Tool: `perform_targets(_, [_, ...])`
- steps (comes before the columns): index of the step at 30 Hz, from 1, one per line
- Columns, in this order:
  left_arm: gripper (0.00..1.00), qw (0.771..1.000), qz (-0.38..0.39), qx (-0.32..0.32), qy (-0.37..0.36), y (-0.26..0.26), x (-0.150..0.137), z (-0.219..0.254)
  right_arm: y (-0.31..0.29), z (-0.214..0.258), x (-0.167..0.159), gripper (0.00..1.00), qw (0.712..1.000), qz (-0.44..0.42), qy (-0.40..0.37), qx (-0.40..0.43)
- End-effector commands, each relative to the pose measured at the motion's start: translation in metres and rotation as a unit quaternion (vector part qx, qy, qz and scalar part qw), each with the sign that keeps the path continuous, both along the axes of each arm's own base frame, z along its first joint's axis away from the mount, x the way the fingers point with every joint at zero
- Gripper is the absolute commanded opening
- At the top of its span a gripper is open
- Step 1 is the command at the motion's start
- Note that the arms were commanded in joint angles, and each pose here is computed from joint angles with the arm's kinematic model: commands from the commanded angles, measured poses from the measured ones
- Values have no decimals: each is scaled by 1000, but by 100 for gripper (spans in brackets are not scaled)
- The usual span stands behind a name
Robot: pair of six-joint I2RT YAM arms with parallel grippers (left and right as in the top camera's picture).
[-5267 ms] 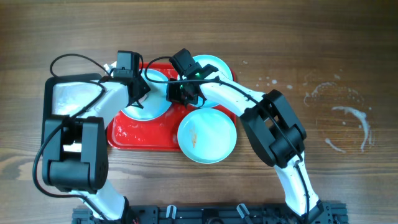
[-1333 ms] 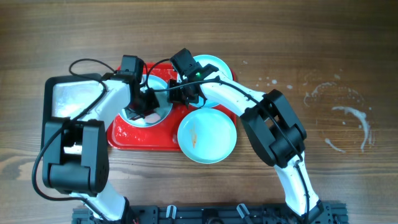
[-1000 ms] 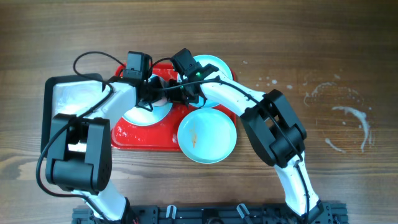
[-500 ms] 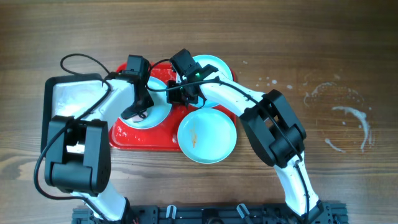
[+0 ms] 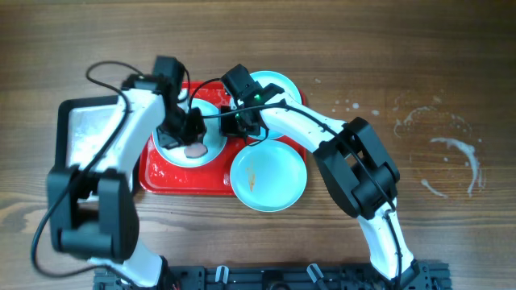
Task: Clean dirty plates on tray and stack at the side
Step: 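Lift the plate with the right gripper and tilt it upright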
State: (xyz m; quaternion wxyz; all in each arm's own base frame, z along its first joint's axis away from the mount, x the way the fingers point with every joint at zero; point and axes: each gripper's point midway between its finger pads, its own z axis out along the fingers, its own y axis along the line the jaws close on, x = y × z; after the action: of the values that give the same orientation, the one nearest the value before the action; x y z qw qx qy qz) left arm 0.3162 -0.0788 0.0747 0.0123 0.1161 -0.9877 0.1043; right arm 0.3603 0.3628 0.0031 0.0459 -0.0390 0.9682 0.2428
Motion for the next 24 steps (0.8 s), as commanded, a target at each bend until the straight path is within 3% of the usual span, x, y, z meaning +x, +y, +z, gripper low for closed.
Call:
perform_targets(1, [4,997,-1,-31,-70,11,10,62,-10,6,3,4,1000,0,-23,-19])
perform_targets(7, [4,991,102,-24,-88,70,5,86,-34,81,26,4,989,-25,-134,-54])
perform_targets(11, [4,987,131,-22,-94,87,12,82,-64,148,36,4,960,-49,-248,-118])
perform_targets(13, [4,985,142,-17,-95,90,15,81,-74,180,36,4,937,-53,-309,-156])
perform_targets(17, [4,984,143,-15,-107,91,22,79,-94,222,29,4,857,-80,-419,-288])
perform_targets(21, [4,982,152,-17,-112,92,26,72,-100,240,5,4,773,-138,-491,-377])
perform_targets(24, [4,983,153,-16,-101,91,21,62,-94,233,-11,4,731,-165,-525,-403])
